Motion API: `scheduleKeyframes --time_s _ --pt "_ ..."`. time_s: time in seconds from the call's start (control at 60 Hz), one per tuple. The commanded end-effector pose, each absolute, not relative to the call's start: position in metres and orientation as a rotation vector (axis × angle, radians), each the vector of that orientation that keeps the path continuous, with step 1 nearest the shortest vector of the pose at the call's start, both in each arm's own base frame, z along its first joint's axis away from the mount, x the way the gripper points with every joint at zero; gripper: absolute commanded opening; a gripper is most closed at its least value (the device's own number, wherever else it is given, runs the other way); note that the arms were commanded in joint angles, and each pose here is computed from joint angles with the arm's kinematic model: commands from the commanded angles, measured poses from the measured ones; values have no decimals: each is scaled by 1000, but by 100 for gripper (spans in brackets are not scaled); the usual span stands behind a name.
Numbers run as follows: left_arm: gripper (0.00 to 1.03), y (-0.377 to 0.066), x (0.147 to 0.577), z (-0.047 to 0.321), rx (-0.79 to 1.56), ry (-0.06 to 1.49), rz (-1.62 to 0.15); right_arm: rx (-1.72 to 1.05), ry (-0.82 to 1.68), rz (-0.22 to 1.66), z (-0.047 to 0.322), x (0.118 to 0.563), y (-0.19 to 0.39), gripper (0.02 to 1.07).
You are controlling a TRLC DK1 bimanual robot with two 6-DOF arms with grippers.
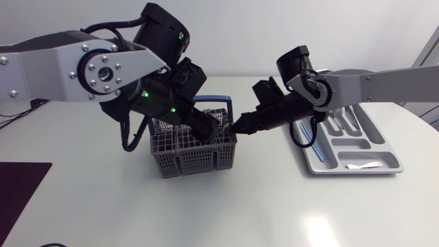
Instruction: Unload the cutlery basket into the drawer organizer.
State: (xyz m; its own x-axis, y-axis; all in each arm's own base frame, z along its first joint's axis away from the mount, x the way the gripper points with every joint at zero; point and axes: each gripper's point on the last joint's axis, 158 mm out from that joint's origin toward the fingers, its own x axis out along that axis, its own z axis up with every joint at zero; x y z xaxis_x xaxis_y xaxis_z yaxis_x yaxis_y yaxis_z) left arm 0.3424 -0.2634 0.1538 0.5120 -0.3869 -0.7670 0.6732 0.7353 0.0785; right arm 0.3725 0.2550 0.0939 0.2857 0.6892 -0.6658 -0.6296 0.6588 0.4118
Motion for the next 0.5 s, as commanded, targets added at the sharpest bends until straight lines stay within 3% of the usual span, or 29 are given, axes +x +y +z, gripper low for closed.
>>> scheduleKeyframes --time_s 0.0,0.133,0.483 --pt "91 -257 340 152 408 800 -660 98 957 873 91 375 259 28" --pt "91 -258 339 153 408 797 -661 101 958 871 90 376 259 12" --pt "91 -258 337 152 410 800 -664 101 939 870 95 376 256 8"
